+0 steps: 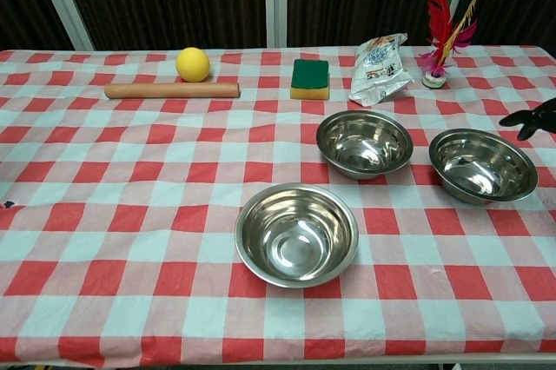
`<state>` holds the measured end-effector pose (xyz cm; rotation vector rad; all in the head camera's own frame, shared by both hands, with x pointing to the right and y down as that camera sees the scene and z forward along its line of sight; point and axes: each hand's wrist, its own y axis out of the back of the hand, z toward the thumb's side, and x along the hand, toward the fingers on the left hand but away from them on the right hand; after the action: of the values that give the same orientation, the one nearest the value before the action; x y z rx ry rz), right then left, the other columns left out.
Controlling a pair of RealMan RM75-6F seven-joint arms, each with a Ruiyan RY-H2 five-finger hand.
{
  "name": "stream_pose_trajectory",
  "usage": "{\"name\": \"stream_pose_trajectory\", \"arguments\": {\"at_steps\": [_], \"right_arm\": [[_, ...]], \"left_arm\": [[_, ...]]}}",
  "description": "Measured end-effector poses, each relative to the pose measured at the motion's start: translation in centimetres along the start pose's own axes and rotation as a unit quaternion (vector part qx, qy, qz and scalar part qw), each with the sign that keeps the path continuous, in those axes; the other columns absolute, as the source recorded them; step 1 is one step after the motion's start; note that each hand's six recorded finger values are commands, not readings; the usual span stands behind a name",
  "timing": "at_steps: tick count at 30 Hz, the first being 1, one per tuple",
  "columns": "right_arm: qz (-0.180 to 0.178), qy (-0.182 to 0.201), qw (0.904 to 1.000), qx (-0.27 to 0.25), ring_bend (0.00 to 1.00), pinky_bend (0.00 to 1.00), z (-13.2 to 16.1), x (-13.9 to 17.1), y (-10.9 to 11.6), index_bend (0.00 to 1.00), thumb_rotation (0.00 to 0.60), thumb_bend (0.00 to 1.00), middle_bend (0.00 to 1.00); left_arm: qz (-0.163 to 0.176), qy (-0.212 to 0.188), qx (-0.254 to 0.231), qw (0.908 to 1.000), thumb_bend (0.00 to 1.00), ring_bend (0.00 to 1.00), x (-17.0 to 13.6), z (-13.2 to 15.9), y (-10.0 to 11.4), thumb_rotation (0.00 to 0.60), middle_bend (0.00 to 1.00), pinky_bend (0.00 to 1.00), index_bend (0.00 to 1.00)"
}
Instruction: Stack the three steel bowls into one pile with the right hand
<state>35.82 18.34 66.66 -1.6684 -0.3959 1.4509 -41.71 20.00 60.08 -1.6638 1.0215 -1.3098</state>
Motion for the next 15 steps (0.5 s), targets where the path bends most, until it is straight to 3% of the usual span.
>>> {"name": "stream_pose_trajectory", "arguments": {"at_steps": [15], "right_arm": [[0.042,0.031,0.9985,0.017,0.17,0.17,2.6,-4.3,-2.6,0.22,0.6,0.12,0.29]], "left_arm": [[0.0,0.005,0.0,1.0,0.07,0.18,0.0,-1.0,0.1,0.6,0.23,0.24,0.19]]}}
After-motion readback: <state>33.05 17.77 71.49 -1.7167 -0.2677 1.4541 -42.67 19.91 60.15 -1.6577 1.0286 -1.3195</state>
